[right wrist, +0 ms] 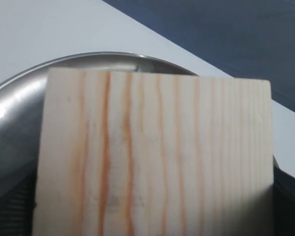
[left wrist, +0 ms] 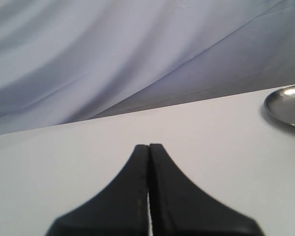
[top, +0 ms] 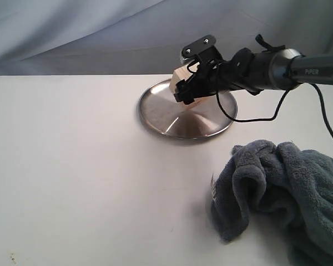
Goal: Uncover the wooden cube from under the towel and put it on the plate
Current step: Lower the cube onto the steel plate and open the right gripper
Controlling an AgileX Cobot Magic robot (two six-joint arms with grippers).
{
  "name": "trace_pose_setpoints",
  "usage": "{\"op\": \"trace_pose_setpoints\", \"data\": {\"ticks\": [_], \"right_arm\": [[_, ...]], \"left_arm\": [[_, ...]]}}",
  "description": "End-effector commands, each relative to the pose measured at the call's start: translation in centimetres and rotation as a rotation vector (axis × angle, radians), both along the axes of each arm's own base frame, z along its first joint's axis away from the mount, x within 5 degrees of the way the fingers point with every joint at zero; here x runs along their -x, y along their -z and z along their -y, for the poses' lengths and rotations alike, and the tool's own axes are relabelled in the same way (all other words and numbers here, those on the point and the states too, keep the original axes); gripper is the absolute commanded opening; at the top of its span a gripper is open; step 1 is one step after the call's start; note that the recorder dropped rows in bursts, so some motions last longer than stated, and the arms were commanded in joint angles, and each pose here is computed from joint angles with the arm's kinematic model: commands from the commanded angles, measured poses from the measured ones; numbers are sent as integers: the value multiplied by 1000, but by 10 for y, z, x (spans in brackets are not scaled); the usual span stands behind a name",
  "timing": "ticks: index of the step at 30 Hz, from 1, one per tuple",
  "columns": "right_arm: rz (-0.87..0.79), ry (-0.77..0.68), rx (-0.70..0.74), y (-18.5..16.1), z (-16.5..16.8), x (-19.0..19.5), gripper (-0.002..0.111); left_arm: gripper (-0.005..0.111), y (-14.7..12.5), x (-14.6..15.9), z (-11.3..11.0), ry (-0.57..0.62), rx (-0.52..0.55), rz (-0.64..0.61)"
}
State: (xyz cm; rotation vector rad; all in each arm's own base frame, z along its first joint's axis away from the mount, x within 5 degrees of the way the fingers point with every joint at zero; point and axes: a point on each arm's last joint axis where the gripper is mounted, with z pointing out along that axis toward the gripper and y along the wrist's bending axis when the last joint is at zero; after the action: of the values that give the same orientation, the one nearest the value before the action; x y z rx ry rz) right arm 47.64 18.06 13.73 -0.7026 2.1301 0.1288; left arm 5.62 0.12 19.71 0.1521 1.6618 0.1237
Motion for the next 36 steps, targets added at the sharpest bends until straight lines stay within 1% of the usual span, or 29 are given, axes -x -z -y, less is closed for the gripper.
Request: {"op": "trace_pose_setpoints", "data": {"ticks": [1, 12, 14, 17, 20, 22, 23, 24, 25, 28, 36], "right_arm": [[63, 34, -7, -6, 2, -7, 0], [52, 37, -14, -4, 2, -6, 0], [52, 37, -14, -4, 2, -6, 4], [44, 35, -13, -2, 2, -6, 20], [39, 38, -9, 3, 2, -7, 51], [50, 53, -7, 8, 3, -8, 78], [56, 65, -11, 11, 4, -9, 89], [62, 83, -22, 12, 4, -10, 99], [68, 102, -32, 13, 5, -11, 106], [84, 134, -52, 14, 5, -13, 105], [85, 139, -56, 13, 5, -13, 105]], "left_arm": [[0, 0, 0, 0, 0, 12, 3], [0, 0, 0, 0, 0, 12, 3], [0, 0, 0, 0, 0, 12, 3], [0, 0, 0, 0, 0, 12, 3], [0, 0, 0, 0, 0, 12, 3], [0, 0, 0, 0, 0, 12, 3], [0, 0, 0, 0, 0, 12, 3], [0, 0, 0, 0, 0, 12, 3], [0, 0, 0, 0, 0, 12, 3], [0, 0, 0, 0, 0, 12, 3], [0, 0, 0, 0, 0, 12, 3]]}}
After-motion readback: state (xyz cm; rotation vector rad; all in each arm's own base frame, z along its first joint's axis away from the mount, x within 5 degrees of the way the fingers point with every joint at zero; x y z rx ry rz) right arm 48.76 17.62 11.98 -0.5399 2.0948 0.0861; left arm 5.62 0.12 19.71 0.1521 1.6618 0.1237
